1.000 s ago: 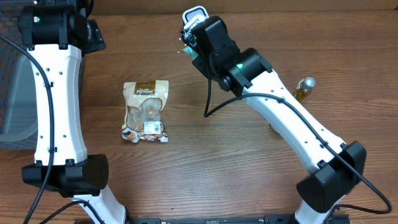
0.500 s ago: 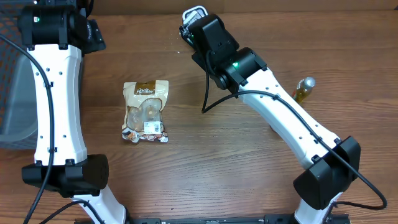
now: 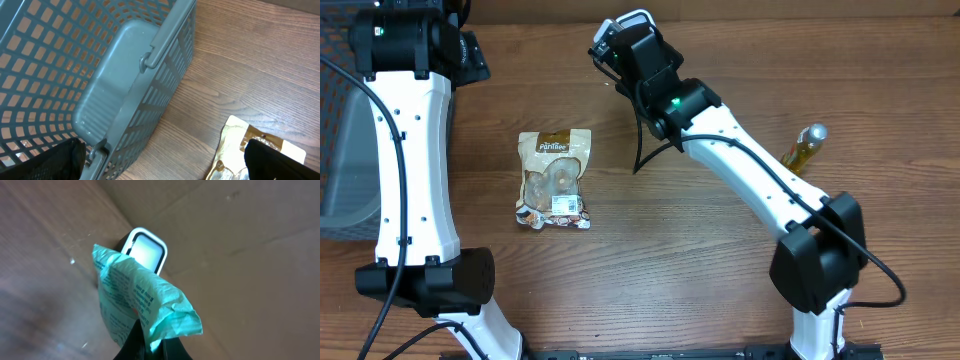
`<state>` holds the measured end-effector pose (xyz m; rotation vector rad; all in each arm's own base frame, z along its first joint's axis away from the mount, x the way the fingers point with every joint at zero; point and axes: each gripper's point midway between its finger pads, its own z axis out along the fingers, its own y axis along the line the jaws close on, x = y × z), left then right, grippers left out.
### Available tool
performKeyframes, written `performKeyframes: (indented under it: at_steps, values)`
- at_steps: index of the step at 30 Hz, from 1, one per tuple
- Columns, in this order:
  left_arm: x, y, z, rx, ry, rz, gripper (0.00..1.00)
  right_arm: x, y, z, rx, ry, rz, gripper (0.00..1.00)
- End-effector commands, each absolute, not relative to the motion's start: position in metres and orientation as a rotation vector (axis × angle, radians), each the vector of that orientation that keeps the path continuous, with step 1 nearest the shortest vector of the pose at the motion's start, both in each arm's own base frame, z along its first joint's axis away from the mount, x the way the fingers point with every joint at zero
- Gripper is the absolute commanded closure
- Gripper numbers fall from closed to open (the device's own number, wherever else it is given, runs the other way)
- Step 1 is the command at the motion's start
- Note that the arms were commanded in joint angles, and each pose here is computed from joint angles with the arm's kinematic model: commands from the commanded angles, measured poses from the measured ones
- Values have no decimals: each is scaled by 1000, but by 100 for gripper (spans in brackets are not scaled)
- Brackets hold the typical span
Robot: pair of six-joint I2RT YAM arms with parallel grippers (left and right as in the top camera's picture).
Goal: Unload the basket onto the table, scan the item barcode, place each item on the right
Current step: 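Hold the green wipes pack under the white scanner window, right gripper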
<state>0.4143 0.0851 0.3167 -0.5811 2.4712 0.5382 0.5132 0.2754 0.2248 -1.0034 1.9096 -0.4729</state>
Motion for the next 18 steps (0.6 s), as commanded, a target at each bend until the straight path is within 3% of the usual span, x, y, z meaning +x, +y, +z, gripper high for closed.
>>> performKeyframes:
  at_steps: [1, 18]
  values:
    - [415, 82, 324, -553, 2458, 528, 0, 528, 270, 229, -1018, 1850, -615, 96]
    - [415, 82, 324, -553, 2458, 527, 1, 592, 254, 237, -834, 1659, -763, 96]
